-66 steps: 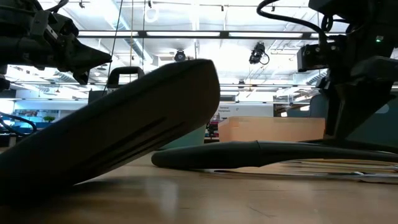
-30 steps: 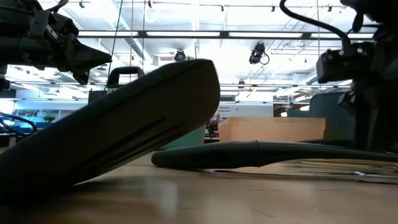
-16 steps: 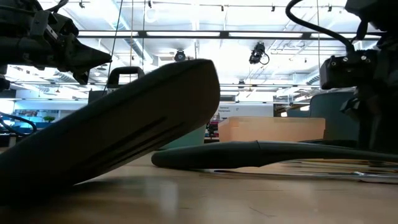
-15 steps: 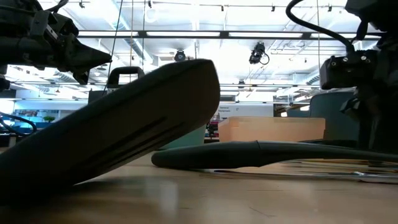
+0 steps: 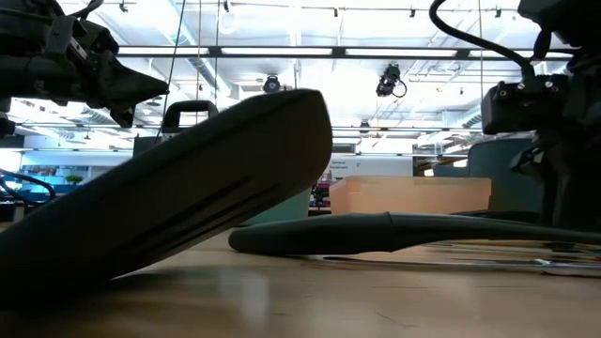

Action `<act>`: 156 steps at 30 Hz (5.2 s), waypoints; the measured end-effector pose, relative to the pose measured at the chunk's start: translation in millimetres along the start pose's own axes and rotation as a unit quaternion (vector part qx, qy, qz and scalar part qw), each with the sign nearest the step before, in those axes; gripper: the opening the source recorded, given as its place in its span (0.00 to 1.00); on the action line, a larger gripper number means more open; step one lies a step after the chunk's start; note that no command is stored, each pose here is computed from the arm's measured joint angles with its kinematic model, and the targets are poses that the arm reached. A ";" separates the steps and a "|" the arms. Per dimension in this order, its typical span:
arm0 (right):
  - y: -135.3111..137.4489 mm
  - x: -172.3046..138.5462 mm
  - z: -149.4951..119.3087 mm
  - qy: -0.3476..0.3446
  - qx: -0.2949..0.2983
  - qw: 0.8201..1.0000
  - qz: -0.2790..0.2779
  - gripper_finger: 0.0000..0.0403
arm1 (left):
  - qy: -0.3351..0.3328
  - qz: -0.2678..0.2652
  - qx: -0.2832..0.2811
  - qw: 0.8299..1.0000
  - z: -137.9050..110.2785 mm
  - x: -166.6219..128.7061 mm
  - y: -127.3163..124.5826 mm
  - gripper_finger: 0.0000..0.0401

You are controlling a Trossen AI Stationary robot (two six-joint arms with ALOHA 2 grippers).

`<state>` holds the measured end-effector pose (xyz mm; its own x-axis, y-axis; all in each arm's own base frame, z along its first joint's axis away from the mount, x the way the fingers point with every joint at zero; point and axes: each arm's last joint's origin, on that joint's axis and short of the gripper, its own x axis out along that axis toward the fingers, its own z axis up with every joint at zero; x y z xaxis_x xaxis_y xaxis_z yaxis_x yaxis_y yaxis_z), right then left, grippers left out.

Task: Pick & Place Kitchen Items
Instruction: Put the yellow table knife into the orange bin

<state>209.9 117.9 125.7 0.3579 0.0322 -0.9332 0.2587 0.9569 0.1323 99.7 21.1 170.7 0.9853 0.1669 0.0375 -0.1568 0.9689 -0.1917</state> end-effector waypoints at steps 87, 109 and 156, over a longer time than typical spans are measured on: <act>-96.1 -232.9 109.3 -0.177 0.182 0.940 -0.226 0.22 | 0.003 0.001 0.000 1.000 -0.6 0.0 0.2 0.03; -113.8 -102.1 165.4 0.075 0.249 0.941 -0.217 0.22 | 0.001 0.002 0.002 1.000 -0.3 0.0 0.2 0.03; -127.3 -3.3 162.4 0.071 0.310 0.924 -0.211 0.23 | -0.001 0.002 0.004 1.000 0.1 0.0 0.1 0.03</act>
<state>321.5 -50.9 166.1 -0.0021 -0.2273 -0.9738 0.8289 0.5444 -0.1288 99.7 21.2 170.8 0.9846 0.1708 0.0387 -0.1610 0.9697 -0.1839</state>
